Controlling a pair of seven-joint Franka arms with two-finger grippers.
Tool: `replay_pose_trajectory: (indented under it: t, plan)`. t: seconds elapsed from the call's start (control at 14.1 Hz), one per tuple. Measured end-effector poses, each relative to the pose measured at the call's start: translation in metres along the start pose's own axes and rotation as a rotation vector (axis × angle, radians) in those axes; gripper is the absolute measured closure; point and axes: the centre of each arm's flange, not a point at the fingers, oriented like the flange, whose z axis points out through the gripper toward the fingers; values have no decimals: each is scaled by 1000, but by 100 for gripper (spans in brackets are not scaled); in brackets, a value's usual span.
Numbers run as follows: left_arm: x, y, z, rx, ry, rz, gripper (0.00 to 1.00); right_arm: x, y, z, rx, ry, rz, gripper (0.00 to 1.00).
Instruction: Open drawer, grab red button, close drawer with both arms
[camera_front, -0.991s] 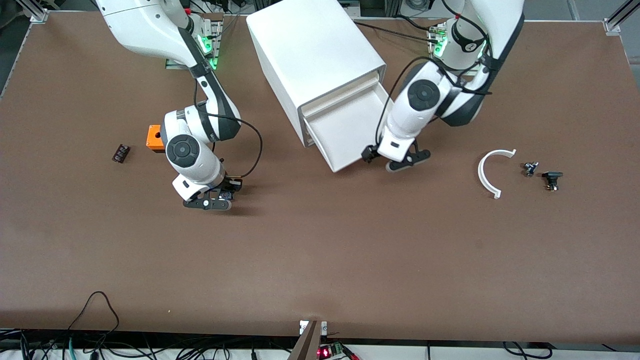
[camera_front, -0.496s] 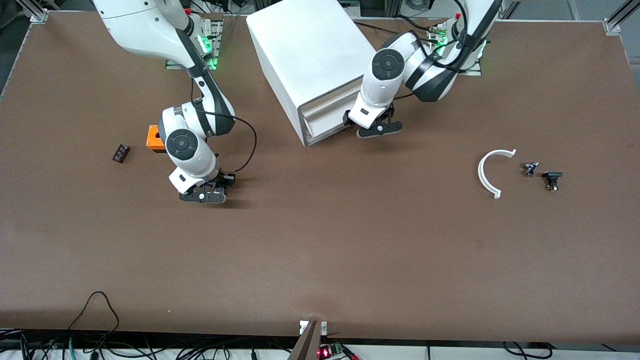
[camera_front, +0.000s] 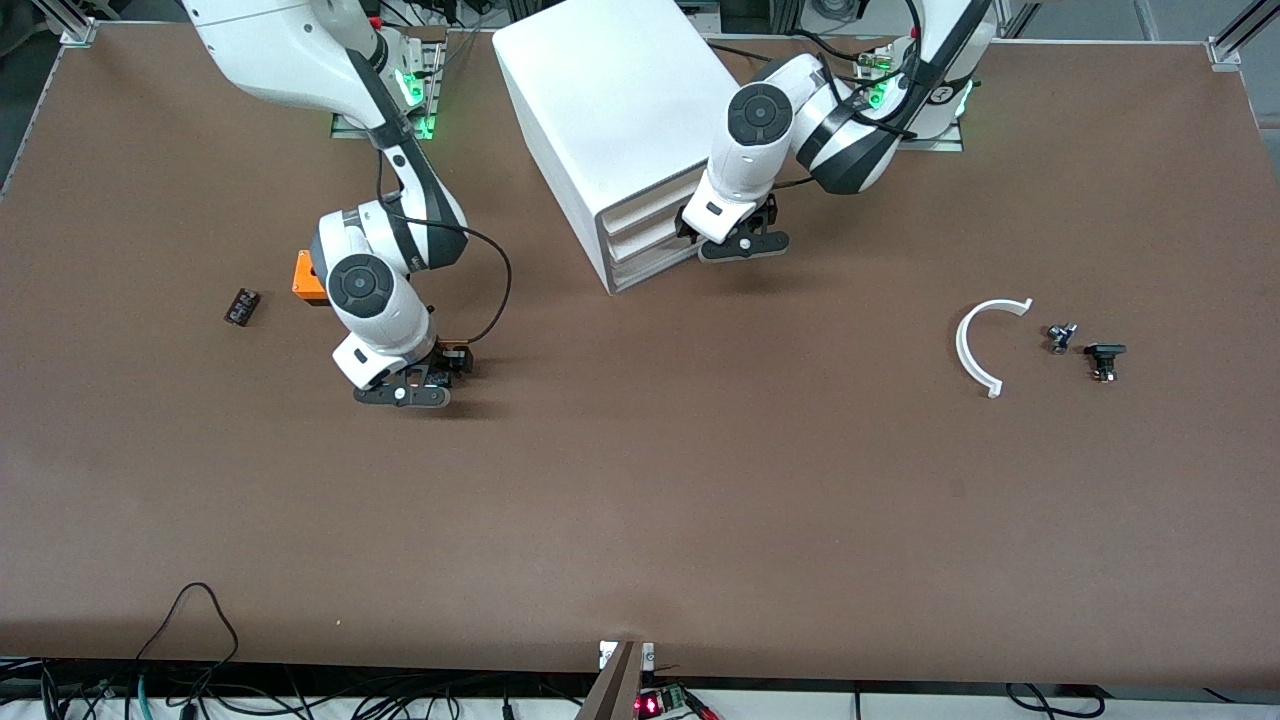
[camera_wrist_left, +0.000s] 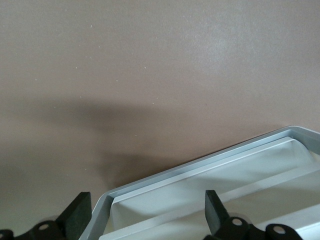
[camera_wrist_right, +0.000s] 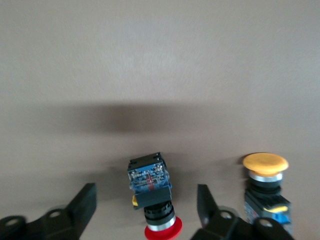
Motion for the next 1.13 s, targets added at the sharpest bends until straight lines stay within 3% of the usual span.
replay_pose_trajectory:
  t: [0.07, 0.35, 0.64, 0.85, 0.99, 1.13]
  plan:
    - [11, -8, -9, -9, 14, -26, 0, 8, -1, -19, -1, -1, 21, 0]
    - [94, -77, -90, -62, 123, -219, 0, 30, -1, -108, 7, 12, 56, 0]
    - [144, -130, -205, -2, 171, -286, 0, 51, 25, -198, 29, 70, 110, 0]
    - [163, -186, -265, 53, 131, -238, 0, 65, 76, -246, 26, 70, 189, 0]
    - [178, -244, -288, 80, 88, -193, 0, 62, 96, -268, 19, 50, 213, 0]
    - [192, -310, -305, 85, 55, -153, 0, 57, 109, -289, 15, 65, 207, 0]
